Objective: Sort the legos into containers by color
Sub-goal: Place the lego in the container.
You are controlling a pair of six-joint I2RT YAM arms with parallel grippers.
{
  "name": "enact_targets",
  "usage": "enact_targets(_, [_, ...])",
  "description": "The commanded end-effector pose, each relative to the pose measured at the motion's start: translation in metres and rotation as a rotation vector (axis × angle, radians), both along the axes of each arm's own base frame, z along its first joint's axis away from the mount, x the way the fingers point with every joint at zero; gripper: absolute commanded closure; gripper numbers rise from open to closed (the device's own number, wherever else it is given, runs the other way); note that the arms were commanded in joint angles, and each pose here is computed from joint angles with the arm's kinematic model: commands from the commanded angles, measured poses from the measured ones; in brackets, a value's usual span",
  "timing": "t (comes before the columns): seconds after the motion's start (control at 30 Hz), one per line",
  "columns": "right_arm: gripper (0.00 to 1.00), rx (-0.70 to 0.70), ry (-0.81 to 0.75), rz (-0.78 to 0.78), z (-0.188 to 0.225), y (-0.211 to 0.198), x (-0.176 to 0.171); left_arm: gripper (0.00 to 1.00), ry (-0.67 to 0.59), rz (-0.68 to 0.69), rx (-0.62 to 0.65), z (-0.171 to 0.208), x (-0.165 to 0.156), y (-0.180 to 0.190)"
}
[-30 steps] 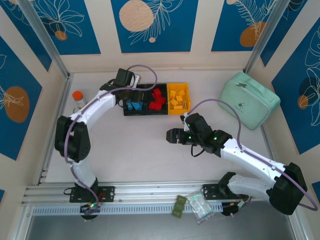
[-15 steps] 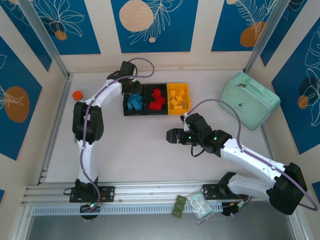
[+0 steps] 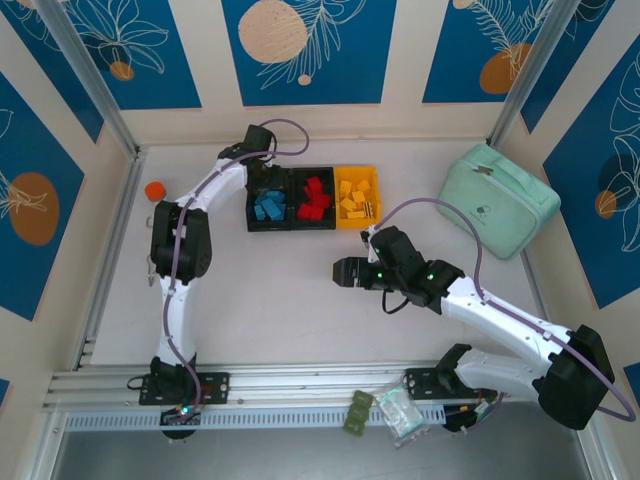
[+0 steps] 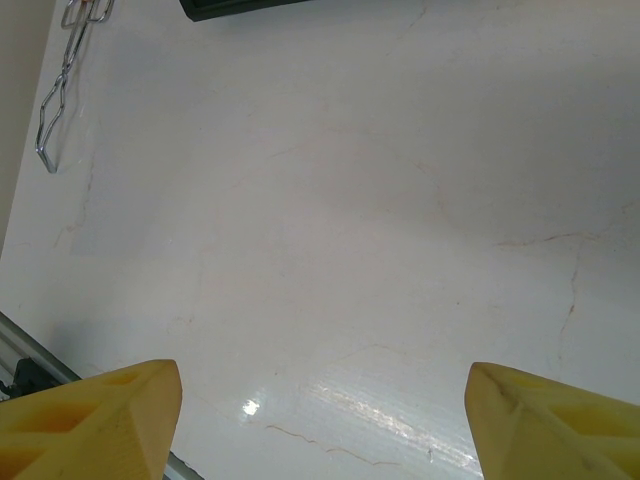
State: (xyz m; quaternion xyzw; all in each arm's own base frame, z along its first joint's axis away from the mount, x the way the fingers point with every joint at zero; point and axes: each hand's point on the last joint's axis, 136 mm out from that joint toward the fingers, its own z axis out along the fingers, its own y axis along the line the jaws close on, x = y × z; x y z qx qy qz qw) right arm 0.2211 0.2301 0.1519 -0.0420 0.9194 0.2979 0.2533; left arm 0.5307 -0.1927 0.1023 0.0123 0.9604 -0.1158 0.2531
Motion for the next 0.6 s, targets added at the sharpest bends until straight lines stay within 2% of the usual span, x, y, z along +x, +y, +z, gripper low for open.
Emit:
enact_targets(0.0, [0.25,0.010,-0.013,-0.015,0.010,-0.002,0.002,0.49,-0.003,-0.001,-0.022,0.010,0.001,-0.004])
enact_targets(0.1, [0.25,0.011,-0.014,-0.015,0.010,-0.003,0.002,0.44,-0.015,-0.003,-0.029,0.018,0.000,-0.005])
enact_targets(0.27, [0.25,0.012,-0.020,-0.020,0.010,-0.005,0.001,0.43,-0.053,-0.008,-0.064,0.041,-0.011,-0.007])
enact_targets(0.33, [0.25,0.012,-0.026,-0.024,0.011,-0.006,0.002,0.39,-0.077,-0.006,-0.079,0.052,-0.020,-0.006])
enact_targets(0.57, [0.24,-0.002,-0.046,-0.015,0.016,-0.009,0.011,0.37,-0.123,-0.031,-0.133,0.074,-0.061,0.001])
